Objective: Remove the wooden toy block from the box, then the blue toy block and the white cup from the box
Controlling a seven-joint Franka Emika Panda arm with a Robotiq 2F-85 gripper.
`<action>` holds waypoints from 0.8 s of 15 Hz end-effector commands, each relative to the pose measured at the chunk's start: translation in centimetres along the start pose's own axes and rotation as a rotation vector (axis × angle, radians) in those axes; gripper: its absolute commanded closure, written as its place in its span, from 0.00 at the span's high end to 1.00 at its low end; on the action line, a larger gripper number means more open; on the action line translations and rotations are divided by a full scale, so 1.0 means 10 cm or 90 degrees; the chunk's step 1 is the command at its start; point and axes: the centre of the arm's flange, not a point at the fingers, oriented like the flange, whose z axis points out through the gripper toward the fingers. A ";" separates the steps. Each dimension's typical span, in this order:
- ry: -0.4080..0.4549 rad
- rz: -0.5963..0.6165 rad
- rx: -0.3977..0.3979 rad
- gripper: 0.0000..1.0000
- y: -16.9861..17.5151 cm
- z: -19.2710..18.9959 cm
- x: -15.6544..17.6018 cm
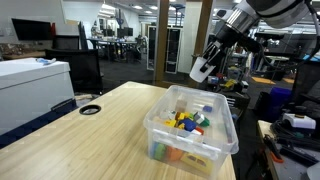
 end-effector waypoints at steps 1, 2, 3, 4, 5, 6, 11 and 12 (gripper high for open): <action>0.035 0.066 -0.015 0.42 0.11 -0.27 -0.38; 0.040 0.086 -0.022 0.42 0.17 -0.30 -0.43; 0.032 0.107 -0.027 0.42 0.22 -0.28 -0.49; 0.027 0.118 -0.035 0.92 0.27 -0.27 -0.56; 0.022 0.129 -0.043 0.92 0.29 -0.23 -0.61; 0.020 0.134 -0.041 0.97 0.32 -0.20 -0.65; 0.017 0.131 -0.036 0.97 0.49 -0.22 -0.51; 0.017 0.131 -0.036 0.97 0.49 -0.22 -0.51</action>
